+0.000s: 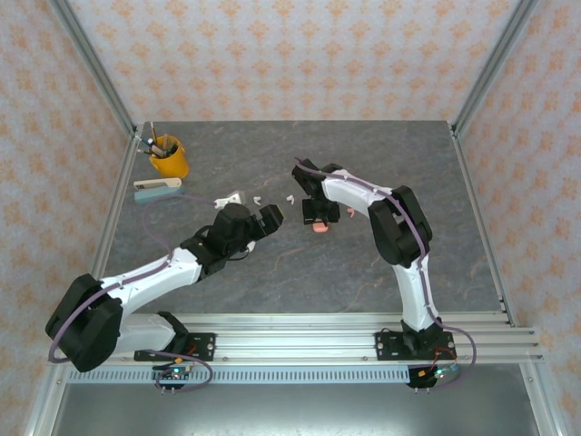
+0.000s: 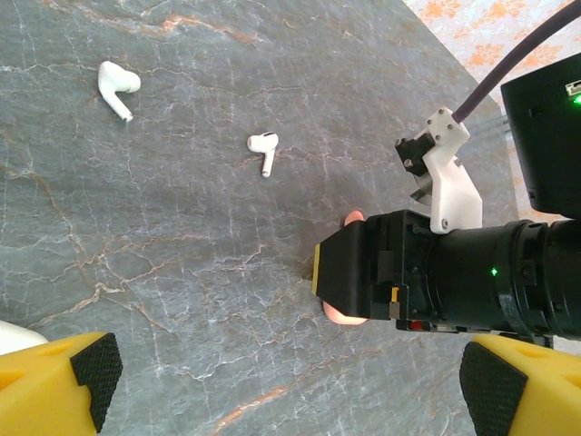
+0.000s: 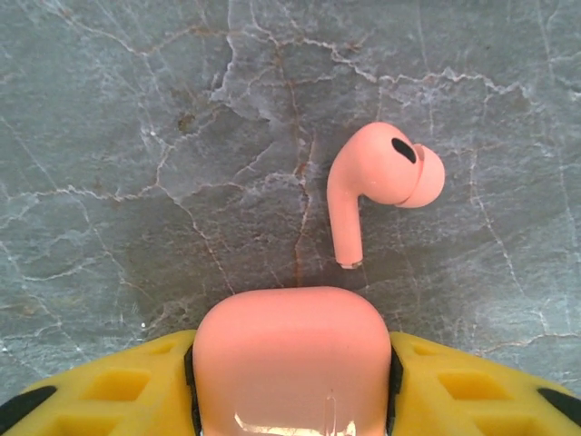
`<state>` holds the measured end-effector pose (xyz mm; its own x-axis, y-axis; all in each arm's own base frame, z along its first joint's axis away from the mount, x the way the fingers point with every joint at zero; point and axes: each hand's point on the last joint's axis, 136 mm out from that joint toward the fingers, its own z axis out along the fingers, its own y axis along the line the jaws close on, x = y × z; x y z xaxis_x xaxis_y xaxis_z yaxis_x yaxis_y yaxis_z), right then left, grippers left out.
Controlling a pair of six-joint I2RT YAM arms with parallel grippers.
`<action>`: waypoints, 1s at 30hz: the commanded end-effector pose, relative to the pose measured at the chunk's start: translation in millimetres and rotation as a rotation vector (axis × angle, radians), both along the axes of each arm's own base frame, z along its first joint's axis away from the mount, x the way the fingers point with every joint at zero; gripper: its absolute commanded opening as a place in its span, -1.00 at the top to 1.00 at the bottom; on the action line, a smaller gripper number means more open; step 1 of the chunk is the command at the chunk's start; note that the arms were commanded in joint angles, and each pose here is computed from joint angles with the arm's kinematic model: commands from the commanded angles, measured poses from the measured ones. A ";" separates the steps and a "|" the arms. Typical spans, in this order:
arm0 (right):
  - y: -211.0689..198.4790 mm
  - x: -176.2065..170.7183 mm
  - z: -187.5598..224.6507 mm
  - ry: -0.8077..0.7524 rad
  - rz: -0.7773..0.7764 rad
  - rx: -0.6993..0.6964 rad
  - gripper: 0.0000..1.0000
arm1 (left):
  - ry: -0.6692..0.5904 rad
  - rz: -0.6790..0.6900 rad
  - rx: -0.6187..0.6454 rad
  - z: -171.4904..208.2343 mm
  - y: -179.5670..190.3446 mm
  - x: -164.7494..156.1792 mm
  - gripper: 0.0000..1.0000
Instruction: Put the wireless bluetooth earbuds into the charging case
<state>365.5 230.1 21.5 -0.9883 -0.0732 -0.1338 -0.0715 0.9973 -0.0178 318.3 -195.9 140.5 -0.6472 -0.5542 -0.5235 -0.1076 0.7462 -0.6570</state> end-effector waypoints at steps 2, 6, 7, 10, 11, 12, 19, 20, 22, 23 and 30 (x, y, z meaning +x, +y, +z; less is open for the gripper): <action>-2.7 -19.1 -4.0 0.028 0.084 -0.024 0.05 | -0.020 0.040 0.025 8.1 11.5 3.5 -0.97; 13.4 -39.4 8.2 0.024 0.202 -0.001 0.11 | -0.018 0.040 0.018 7.7 11.2 2.5 -0.96; 16.6 -44.6 10.4 0.026 0.226 0.002 0.11 | -0.020 0.040 0.014 8.5 11.0 2.3 -0.97; 26.6 -67.4 13.0 0.047 0.320 0.001 0.11 | -0.021 0.040 0.008 9.3 10.9 1.9 -0.96; 27.2 -73.6 13.7 0.051 0.345 -0.011 0.11 | -0.022 0.041 0.006 9.7 11.0 1.7 -0.96; 27.6 -81.1 13.1 0.062 0.370 -0.021 0.11 | -0.023 0.042 0.005 10.0 11.1 1.6 -0.96; 12.7 -111.3 8.8 0.094 0.473 -0.175 0.11 | -0.028 0.039 -0.007 11.4 10.5 0.8 -0.97; 8.7 -111.9 8.8 0.095 0.473 -0.200 0.10 | -0.028 0.040 -0.010 11.2 10.3 0.9 -0.96; 1.9 -111.9 9.1 0.090 0.461 -0.235 -0.02 | -0.028 0.041 -0.014 11.0 9.8 1.2 -0.96; -0.4 -111.1 10.7 0.082 0.453 -0.245 -0.09 | -0.028 0.040 -0.017 11.0 9.5 1.2 -0.96; -11.1 -114.1 20.7 0.052 0.393 -0.258 -0.53 | -0.036 0.039 -0.031 12.9 7.9 2.1 -0.96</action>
